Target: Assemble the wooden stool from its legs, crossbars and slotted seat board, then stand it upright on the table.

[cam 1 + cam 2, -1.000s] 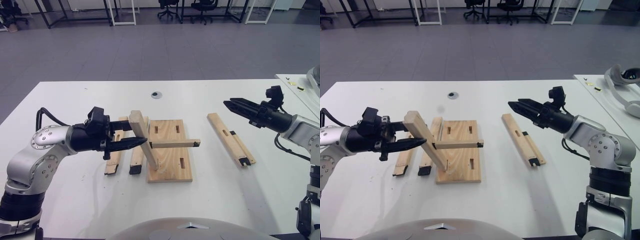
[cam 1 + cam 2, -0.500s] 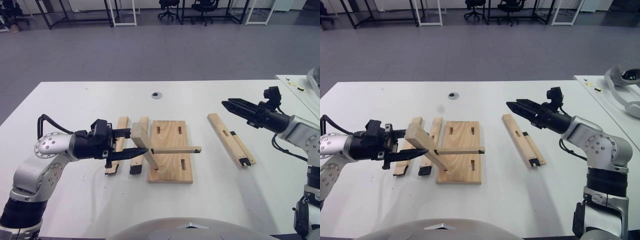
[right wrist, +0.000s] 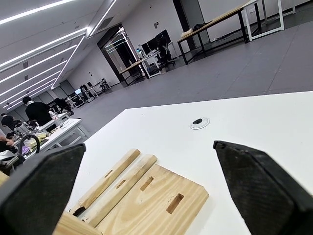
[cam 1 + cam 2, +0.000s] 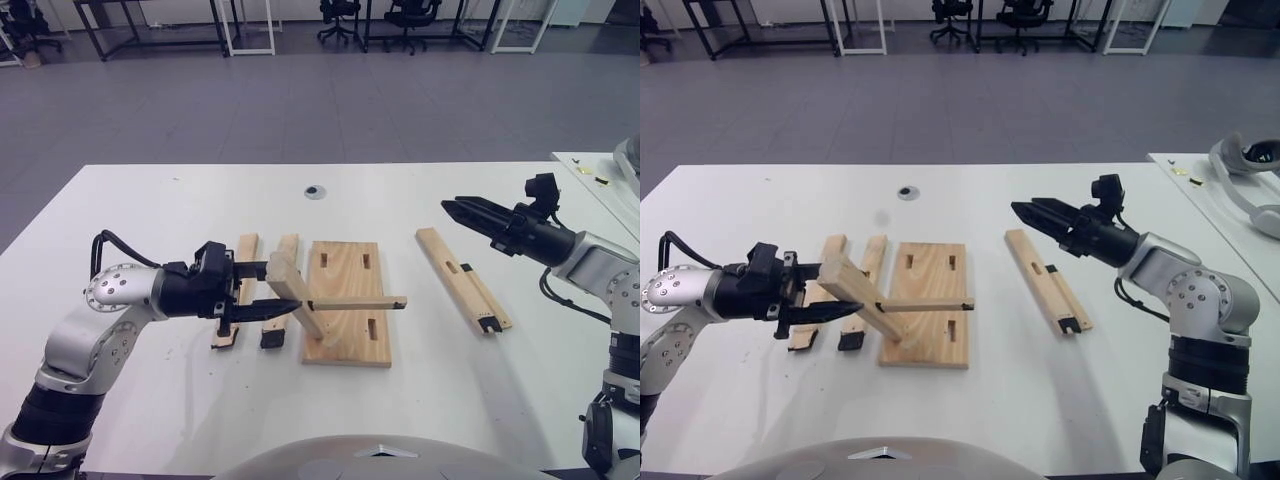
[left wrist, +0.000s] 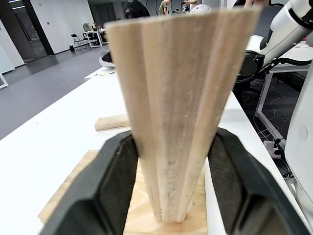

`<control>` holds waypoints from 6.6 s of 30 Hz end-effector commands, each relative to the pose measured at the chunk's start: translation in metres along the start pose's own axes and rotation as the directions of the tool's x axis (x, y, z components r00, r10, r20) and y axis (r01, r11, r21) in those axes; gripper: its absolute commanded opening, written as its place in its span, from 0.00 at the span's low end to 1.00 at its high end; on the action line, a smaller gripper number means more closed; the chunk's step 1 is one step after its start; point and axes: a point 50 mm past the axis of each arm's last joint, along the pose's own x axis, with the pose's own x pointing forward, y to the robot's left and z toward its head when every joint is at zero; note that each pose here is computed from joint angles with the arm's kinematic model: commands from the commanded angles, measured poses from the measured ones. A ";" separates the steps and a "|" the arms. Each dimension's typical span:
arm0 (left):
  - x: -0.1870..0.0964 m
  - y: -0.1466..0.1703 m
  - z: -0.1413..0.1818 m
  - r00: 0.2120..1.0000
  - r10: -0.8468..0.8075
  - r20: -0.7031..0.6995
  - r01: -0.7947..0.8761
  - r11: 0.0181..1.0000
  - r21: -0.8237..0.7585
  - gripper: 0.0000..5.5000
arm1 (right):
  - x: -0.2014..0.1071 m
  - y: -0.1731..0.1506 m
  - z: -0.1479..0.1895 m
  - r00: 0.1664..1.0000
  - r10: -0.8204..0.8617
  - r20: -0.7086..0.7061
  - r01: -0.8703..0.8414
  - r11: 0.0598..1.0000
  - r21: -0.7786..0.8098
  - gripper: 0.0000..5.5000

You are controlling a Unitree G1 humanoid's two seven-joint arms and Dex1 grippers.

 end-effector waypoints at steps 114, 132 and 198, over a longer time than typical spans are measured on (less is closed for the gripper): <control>0.031 0.069 0.084 0.986 -0.090 0.143 0.135 0.926 -0.353 0.38 | 0.062 0.074 0.065 0.788 0.548 0.282 -0.595 0.794 0.120 0.44; -0.015 0.088 0.037 0.948 0.318 0.036 -0.287 0.895 -0.340 0.59 | 0.055 0.066 0.086 0.911 0.412 0.005 -0.404 0.895 -0.190 0.38; -0.055 0.076 0.046 0.868 0.474 0.145 -0.446 0.875 -0.187 0.59 | -0.031 0.076 0.006 0.851 0.440 -0.285 -0.524 0.740 -0.421 0.38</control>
